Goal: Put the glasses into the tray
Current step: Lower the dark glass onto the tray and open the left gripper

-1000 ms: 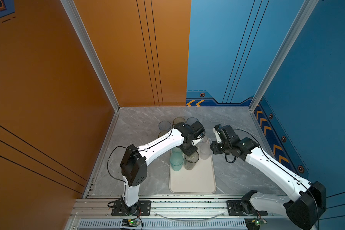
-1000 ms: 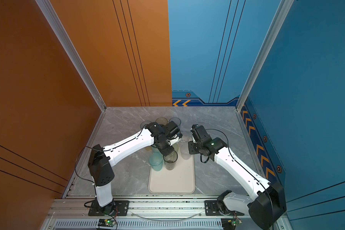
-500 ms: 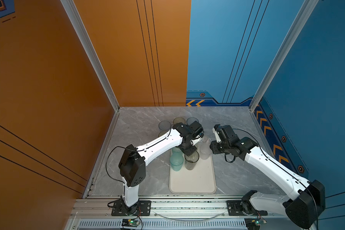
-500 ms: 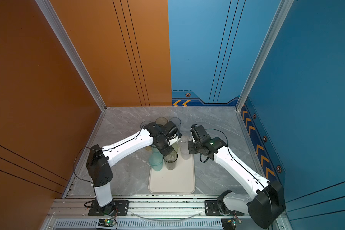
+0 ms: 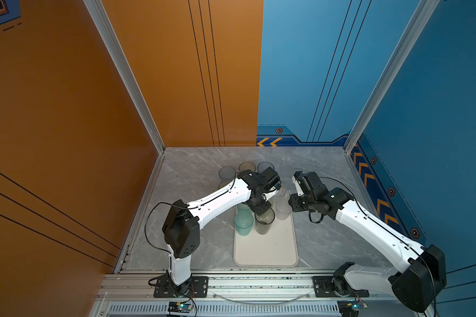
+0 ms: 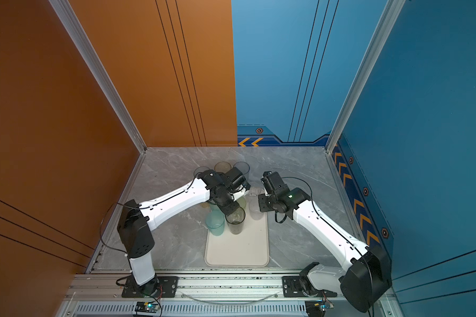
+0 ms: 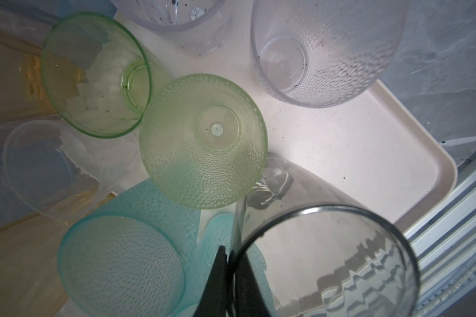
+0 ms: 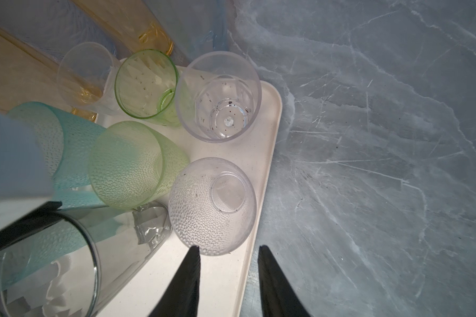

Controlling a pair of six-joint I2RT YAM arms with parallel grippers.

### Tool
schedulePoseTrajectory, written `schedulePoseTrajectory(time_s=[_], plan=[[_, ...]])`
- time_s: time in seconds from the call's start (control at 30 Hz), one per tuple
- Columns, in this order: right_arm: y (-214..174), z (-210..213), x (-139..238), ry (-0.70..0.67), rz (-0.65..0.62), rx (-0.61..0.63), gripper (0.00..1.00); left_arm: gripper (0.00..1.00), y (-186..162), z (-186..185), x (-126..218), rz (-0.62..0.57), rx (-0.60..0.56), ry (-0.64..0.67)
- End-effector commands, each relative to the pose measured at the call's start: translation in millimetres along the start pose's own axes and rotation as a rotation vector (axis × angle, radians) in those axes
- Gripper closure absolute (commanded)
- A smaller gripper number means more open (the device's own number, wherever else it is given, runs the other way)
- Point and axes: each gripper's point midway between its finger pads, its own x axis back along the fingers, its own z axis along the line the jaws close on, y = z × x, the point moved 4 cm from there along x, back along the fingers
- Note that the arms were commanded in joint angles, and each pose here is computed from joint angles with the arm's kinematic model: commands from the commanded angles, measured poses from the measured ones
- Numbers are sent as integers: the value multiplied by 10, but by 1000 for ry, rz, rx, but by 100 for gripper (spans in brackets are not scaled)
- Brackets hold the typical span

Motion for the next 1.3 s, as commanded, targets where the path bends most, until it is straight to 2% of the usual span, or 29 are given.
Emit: schedulePoseTrajectory(time_s=[0.0, 0.13, 0.53, 0.8, 1.27], plan=[[94, 71, 48, 25, -23, -1, 65, 90, -34, -9, 60, -7, -7, 18], [97, 71, 43, 24, -21, -1, 66, 85, -32, -19, 100, -17, -10, 18], [95, 86, 46, 27, -21, 4, 66, 83, -23, -39, 197, -43, -17, 23], [97, 87, 44, 28, -20, 5, 65, 78, -9, -41, 288, -69, -17, 27], [116, 105, 41, 31, -22, 12, 65, 79, 9, 12, 515, -131, -8, 51]])
